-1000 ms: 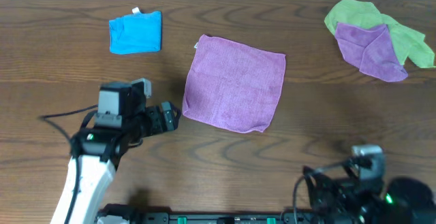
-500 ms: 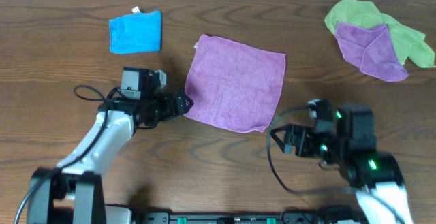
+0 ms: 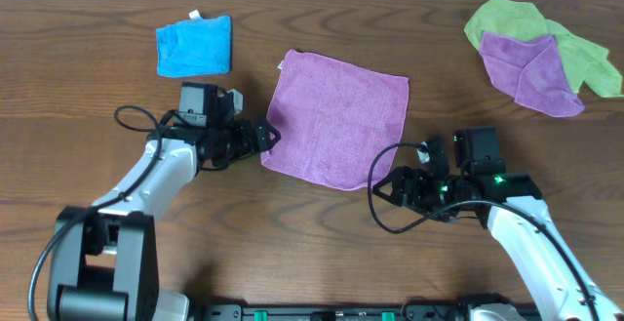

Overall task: Fold the cloth
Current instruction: 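Reach both grippers to the purple cloth's near left and right corners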

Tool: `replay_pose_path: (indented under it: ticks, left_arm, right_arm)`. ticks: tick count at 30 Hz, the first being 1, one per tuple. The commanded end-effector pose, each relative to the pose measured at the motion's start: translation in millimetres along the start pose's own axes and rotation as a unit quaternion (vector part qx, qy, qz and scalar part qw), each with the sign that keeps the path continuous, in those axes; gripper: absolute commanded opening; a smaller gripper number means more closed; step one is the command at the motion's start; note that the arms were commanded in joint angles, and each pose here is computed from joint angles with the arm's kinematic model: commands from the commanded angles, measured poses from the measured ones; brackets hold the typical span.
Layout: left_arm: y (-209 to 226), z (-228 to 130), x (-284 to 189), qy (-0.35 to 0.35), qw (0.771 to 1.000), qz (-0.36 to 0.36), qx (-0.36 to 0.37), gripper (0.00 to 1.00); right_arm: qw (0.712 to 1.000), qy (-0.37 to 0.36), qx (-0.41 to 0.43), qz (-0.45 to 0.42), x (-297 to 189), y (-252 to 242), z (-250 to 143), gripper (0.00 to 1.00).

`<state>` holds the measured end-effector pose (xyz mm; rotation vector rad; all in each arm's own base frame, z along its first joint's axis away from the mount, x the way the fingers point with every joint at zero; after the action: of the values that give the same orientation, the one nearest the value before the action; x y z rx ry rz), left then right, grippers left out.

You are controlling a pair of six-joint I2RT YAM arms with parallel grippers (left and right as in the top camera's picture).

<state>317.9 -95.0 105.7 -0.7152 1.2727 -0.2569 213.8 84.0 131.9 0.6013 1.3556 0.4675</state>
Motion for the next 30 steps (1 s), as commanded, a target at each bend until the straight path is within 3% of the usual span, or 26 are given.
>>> replay_pose_path:
  ticks: [1, 15, 17, 20, 30]
  left_arm:
    - [-5.1, 5.7, 3.6, 0.005, 1.0, -0.009, 0.004, 0.96]
    - [-11.6, 0.0, 7.2, 0.026, 0.999, -0.03, 0.001, 0.96]
    - [-13.9, -2.6, 8.8, 0.03, 0.999, -0.03, -0.001, 1.0]
    - [-15.6, -4.1, 9.9, 0.033, 0.999, -0.03, -0.005, 0.89]
    - [-12.3, -8.1, 9.7, 0.043, 0.999, -0.021, -0.009, 0.88]
  right_arm:
    - [1.0, 0.001, 0.012, 0.007, 0.0, 0.1, 0.0, 0.79]
    - [0.998, 0.023, 0.048, -0.017, 18.4, -16.7, 5.8, 0.78]
    - [0.998, 0.021, 0.05, -0.016, 21.5, -18.3, 9.0, 0.78]
    - [0.999, 0.01, 0.047, -0.013, 24.9, -19.2, 15.4, 0.78]
    - [0.996, 0.019, 0.089, -0.017, 42.7, -31.6, 22.9, 0.77]
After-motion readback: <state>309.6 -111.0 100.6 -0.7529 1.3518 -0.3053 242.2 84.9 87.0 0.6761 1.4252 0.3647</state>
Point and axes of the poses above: each gripper's point midway between its finger pads, its own x axis out along the fingers, its own y axis along the line the jaws close on, z = x × y, the point moved 7 cm from there along -x, back along the fingers, and after that the axes turned 6 degrees about -x, right-handed, at the moved point
